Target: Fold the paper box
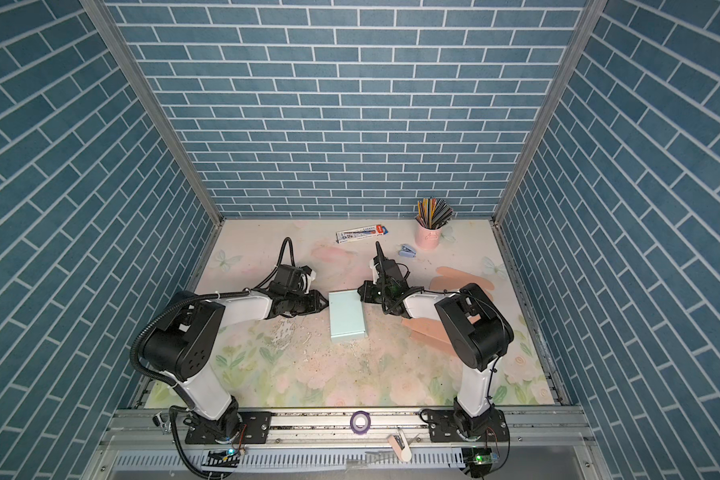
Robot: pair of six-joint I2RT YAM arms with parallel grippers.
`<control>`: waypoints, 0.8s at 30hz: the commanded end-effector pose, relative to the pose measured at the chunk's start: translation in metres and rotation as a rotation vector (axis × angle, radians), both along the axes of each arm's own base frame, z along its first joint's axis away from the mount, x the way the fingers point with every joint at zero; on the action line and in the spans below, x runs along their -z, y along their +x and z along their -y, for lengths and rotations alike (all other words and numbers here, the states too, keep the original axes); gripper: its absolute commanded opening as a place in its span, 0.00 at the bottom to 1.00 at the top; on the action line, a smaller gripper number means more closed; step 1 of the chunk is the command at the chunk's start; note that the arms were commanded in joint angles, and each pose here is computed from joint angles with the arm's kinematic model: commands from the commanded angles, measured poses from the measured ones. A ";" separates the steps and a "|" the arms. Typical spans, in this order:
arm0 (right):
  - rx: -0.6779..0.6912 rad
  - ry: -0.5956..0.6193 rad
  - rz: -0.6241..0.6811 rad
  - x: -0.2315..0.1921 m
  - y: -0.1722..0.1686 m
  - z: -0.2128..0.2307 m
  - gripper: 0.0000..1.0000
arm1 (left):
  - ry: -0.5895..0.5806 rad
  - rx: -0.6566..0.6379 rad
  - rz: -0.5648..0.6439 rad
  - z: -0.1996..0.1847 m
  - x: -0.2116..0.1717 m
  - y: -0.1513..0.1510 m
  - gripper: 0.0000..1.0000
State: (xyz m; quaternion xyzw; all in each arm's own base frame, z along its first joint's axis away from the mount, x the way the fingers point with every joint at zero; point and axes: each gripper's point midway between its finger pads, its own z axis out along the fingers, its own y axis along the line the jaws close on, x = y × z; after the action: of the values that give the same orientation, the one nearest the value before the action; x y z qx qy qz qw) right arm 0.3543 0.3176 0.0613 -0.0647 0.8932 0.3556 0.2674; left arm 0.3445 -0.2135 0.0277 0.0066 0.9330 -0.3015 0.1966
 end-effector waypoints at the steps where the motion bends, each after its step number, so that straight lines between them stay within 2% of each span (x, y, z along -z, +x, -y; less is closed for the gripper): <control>1: 0.005 -0.056 -0.029 0.019 -0.006 0.009 0.12 | 0.044 -0.019 -0.068 -0.010 0.020 -0.011 0.33; 4: 0.025 -0.047 -0.006 0.013 -0.007 0.015 0.12 | 0.048 -0.019 -0.067 -0.011 0.020 -0.011 0.33; 11: 0.001 0.089 0.107 -0.036 -0.006 0.007 0.12 | 0.046 -0.017 -0.064 -0.010 0.020 -0.011 0.32; 15: 0.038 0.097 0.136 -0.049 -0.005 0.019 0.12 | 0.045 -0.017 -0.060 -0.010 0.019 -0.010 0.32; 19: 0.114 0.035 0.100 -0.034 -0.001 0.041 0.12 | 0.044 -0.015 -0.055 -0.009 0.018 -0.009 0.32; 24: 0.139 0.001 0.019 0.000 0.007 0.050 0.11 | 0.038 0.006 -0.052 -0.005 0.015 -0.009 0.32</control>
State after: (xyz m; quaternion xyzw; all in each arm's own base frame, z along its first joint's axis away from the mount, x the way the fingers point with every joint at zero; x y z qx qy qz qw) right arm 0.3595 0.2757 0.0857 -0.0306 0.8754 0.3566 0.3248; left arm 0.3444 -0.2134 0.0275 0.0074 0.9331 -0.3010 0.1966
